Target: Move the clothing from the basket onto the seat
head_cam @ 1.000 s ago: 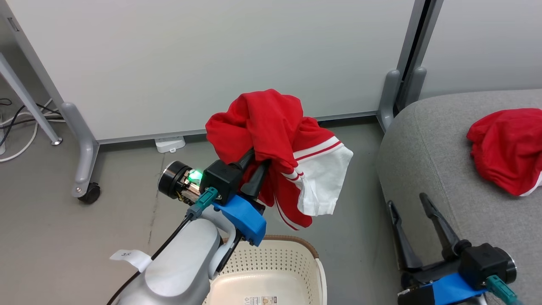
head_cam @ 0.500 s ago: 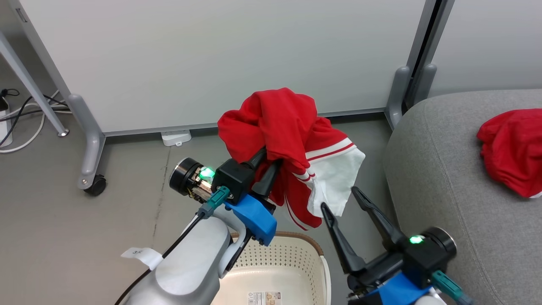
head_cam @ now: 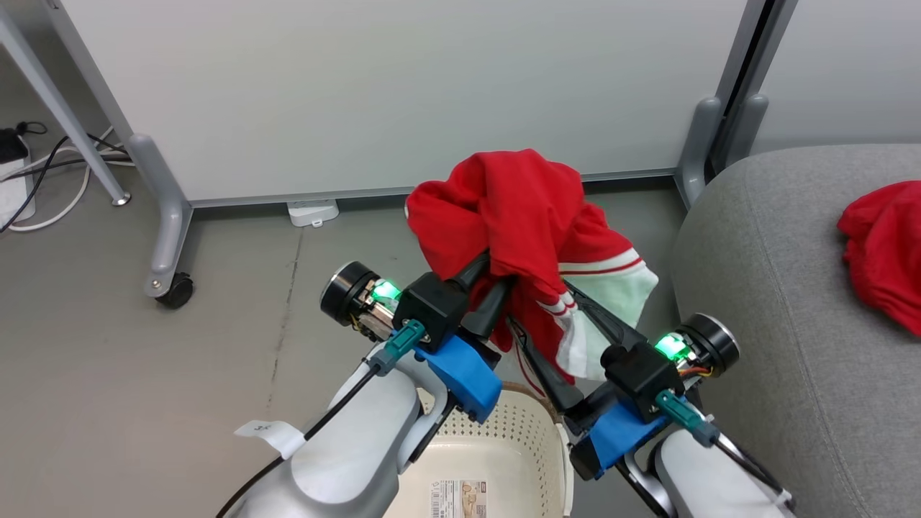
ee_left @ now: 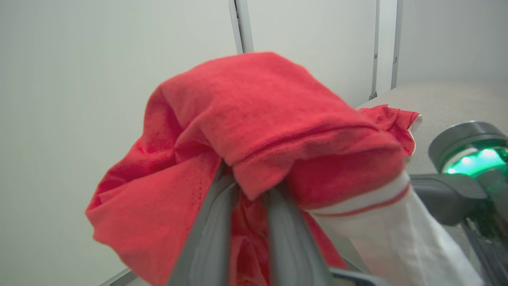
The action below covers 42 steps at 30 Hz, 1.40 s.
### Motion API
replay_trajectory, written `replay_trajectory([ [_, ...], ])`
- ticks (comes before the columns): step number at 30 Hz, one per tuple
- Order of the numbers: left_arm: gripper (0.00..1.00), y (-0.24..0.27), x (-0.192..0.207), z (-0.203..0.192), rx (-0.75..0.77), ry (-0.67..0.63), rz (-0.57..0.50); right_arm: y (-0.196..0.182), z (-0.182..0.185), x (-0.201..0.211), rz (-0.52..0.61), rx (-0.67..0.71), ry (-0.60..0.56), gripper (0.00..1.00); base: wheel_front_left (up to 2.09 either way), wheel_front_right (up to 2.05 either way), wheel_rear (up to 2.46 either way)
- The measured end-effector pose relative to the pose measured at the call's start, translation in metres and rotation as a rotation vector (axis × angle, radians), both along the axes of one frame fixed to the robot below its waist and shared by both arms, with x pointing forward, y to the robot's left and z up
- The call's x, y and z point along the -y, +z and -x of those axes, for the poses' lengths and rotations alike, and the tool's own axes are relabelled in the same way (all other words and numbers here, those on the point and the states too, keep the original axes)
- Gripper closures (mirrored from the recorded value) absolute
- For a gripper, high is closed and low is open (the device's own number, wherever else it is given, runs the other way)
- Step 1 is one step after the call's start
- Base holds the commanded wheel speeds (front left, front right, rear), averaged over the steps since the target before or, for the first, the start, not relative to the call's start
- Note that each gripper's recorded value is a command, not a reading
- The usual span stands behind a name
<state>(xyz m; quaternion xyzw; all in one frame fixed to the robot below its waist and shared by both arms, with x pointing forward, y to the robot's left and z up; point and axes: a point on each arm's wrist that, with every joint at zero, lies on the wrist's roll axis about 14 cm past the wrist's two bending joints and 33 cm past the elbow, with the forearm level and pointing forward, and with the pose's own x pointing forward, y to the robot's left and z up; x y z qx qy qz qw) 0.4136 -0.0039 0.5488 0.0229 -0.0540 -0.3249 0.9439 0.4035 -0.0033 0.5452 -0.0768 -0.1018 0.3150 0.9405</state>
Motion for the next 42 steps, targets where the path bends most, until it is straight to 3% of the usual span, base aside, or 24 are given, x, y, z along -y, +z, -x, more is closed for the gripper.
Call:
replay_trajectory([
  [9, 1.00, -0.001, 0.010, 0.002, -0.002, -0.036, 0.004, -0.017, -0.023, -0.003, 0.064, -0.039, -0.012, 0.00, 0.00, 0.00, 0.00],
  [10, 1.00, -0.001, 0.011, 0.003, -0.003, -0.040, 0.004, -0.017, -0.025, -0.003, 0.063, -0.043, -0.013, 0.40, 0.00, 0.00, 0.00],
  [11, 1.00, -0.002, 0.012, 0.003, -0.004, -0.042, 0.004, -0.018, -0.026, -0.003, 0.063, -0.046, -0.015, 1.00, 0.00, 0.00, 0.00],
  [34, 1.00, -0.001, 0.020, 0.008, -0.009, -0.068, 0.008, -0.015, -0.024, -0.005, 0.016, -0.074, -0.014, 1.00, 0.00, 0.00, 0.00],
  [35, 0.78, -0.001, 0.020, 0.008, -0.008, -0.065, 0.008, -0.015, -0.024, -0.006, 0.013, -0.074, -0.014, 1.00, 0.00, 0.00, 0.00],
  [36, 0.00, -0.001, 0.019, 0.008, -0.009, -0.062, 0.006, -0.014, -0.024, -0.006, 0.012, -0.073, -0.014, 1.00, 0.00, 0.00, 0.00],
  [42, 0.00, 0.000, 0.019, 0.009, -0.003, -0.057, 0.003, -0.010, -0.023, -0.006, 0.000, -0.070, -0.013, 1.00, 0.00, 0.00, 0.00],
])
